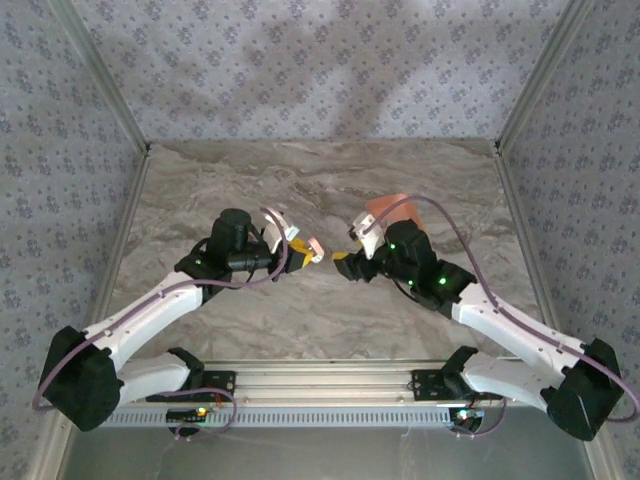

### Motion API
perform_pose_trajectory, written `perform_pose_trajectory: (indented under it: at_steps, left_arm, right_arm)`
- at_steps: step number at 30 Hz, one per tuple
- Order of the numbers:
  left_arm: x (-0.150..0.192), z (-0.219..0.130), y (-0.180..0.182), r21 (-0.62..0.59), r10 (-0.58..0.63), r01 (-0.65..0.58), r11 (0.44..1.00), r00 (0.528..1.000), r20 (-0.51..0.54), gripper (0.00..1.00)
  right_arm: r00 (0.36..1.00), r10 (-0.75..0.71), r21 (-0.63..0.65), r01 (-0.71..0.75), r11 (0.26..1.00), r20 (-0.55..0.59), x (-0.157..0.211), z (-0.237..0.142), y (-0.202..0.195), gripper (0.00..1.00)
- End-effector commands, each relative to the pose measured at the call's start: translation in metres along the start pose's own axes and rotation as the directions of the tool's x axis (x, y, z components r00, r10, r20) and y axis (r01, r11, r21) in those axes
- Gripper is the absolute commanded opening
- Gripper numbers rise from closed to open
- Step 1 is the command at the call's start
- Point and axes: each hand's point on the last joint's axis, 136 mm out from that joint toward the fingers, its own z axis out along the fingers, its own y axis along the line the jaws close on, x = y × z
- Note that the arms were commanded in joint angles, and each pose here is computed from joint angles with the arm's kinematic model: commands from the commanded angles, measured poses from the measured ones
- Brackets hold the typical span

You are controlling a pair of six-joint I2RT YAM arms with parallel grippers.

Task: Load the staples into the stapler

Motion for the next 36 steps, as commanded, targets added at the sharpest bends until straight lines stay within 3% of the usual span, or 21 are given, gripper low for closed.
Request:
perform_pose_trajectory:
  at_steps: [1, 7, 10, 26, 36]
  left_arm:
    - [0.0, -0.006, -0.003, 0.004, 0.21, -0.21, 0.978, 0.977, -0.033, 0.0]
    - [0.006, -0.008, -0.005, 0.016, 0.346, -0.346, 0.938, 0.937, -0.056, 0.0]
    - [0.008, -0.008, -0.005, 0.028, 0.376, -0.375, 0.927, 0.924, -0.064, 0.0]
    - [0.014, -0.007, -0.013, 0.071, 0.423, -0.419, 0.905, 0.904, -0.066, 0.0]
    - [0.011, -0.01, -0.017, 0.065, 0.419, -0.416, 0.907, 0.907, -0.044, 0.0]
  right_arm:
    - [0.967, 0.241, -0.087, -0.248, 0.965, -0.076, 0.005, -0.005, 0.012, 0.62]
    - [0.9, 0.413, -0.13, -0.43, 0.894, -0.135, 0.001, 0.007, 0.028, 0.65]
    - [0.891, 0.424, -0.141, -0.447, 0.884, -0.164, 0.001, 0.017, 0.039, 0.69]
    - [0.862, 0.468, -0.188, -0.501, 0.845, -0.195, -0.003, 0.05, 0.053, 0.7]
    - [0.798, 0.57, -0.073, -0.592, 0.803, -0.194, 0.023, 0.05, 0.022, 0.66]
